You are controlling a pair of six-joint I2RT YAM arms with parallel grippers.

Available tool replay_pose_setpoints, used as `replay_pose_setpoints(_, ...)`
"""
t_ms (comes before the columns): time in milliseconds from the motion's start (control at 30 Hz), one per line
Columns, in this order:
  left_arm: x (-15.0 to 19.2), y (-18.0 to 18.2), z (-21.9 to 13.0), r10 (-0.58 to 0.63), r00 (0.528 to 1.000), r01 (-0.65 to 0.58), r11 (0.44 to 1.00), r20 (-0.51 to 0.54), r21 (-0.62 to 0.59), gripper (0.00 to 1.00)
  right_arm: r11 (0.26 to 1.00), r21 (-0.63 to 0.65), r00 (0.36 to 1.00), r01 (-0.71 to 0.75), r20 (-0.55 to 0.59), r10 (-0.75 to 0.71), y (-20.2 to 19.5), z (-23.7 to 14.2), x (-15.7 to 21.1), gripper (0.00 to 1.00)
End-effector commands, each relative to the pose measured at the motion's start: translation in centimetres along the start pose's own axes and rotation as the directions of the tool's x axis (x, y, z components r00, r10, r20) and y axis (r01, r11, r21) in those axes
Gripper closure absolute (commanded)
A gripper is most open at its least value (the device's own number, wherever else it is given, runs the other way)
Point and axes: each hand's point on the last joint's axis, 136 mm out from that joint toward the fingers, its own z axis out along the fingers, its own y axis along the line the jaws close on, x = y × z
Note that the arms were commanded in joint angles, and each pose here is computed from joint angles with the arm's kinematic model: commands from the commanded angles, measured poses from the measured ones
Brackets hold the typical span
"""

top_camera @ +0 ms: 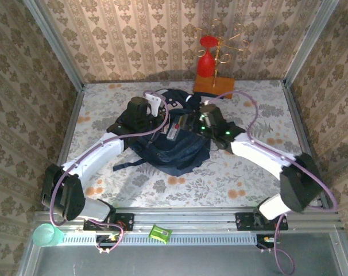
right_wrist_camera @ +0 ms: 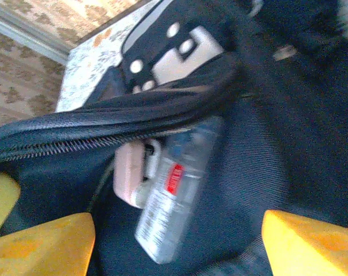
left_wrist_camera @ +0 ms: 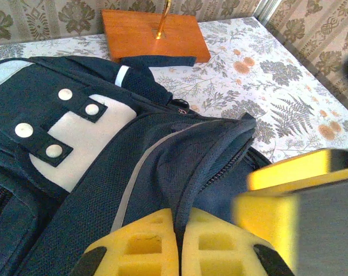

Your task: Pack the student bag

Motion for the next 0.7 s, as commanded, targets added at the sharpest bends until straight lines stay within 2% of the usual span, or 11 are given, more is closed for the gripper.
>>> replay_pose_setpoints(0, -2.8, -0.6, -0.6, 0.017, 0.993, -0.020, 1.000, 0.118, 0.019, 1.00, 0.951, 0.299, 0.997, 0.079, -0.036, -0.071, -8.7, -4.4, -0.2, 0.19)
replay_pose_setpoints(133, -2.2, -0.5, -0.2, 0.006, 0.993, -0.010, 1.000, 0.119, 0.030, 1.00, 0.853, 0.522, 0.997, -0.006, -0.068, 0.048, -19.0, -7.5, -0.5, 0.10)
replay_pose_setpoints(333, -1.8, -0.4, 0.0, 0.011, 0.993, -0.015, 0.999, 0.114, 0.029, 1.00, 0.727, 0.668, 0.973, -0.160, -0.016, 0.229, -29.0, -8.6, -1.3, 0.02)
replay_pose_setpoints(567, -1.4, 0.0, -0.1, 0.026, 0.993, -0.029, 0.999, 0.119, 0.017, 1.00, 0.649, 0.739, 0.945, -0.183, -0.049, 0.322, -34.2, -7.7, -1.8, 0.00)
replay_pose_setpoints(667, -1.3, 0.0, -0.1, 0.029, 0.993, -0.031, 0.999, 0.117, 0.017, 1.00, 0.660, 0.718, 0.909, -0.220, -0.096, 0.406, -35.5, -6.7, -0.5, 0.00)
